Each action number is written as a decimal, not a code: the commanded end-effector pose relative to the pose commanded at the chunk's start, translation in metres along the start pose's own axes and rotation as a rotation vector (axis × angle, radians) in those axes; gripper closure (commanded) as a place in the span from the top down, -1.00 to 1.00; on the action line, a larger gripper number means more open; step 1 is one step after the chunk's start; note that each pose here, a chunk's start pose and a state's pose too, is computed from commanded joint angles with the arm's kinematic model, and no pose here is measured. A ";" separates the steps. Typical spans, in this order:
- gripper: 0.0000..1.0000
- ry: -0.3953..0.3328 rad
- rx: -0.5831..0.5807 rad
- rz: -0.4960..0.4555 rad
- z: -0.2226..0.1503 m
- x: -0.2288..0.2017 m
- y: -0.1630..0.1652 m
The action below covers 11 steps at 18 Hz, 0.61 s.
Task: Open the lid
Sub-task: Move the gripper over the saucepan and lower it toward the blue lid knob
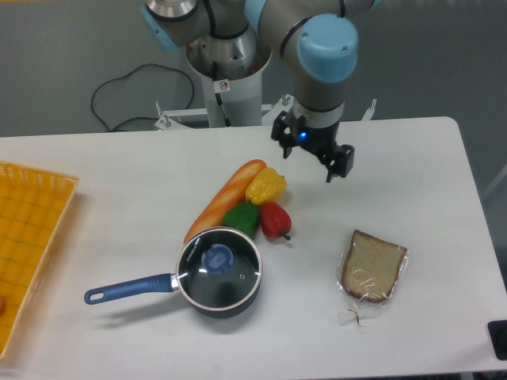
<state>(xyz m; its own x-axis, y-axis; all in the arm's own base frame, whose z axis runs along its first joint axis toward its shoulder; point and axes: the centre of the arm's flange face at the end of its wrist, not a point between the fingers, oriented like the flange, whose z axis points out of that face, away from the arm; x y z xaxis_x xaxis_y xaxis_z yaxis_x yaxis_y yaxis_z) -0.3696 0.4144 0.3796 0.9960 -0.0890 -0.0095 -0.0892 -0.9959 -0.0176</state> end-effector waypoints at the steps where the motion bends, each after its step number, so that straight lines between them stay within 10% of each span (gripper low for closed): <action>1: 1.00 -0.005 0.003 -0.018 0.001 0.002 -0.004; 11: 1.00 0.002 -0.004 -0.091 0.014 0.016 -0.049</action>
<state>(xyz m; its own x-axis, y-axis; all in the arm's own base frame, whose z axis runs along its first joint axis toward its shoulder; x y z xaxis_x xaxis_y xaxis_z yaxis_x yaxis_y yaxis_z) -0.3493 0.4623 0.3664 1.0000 0.0014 -0.0058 0.0013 -0.9999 -0.0147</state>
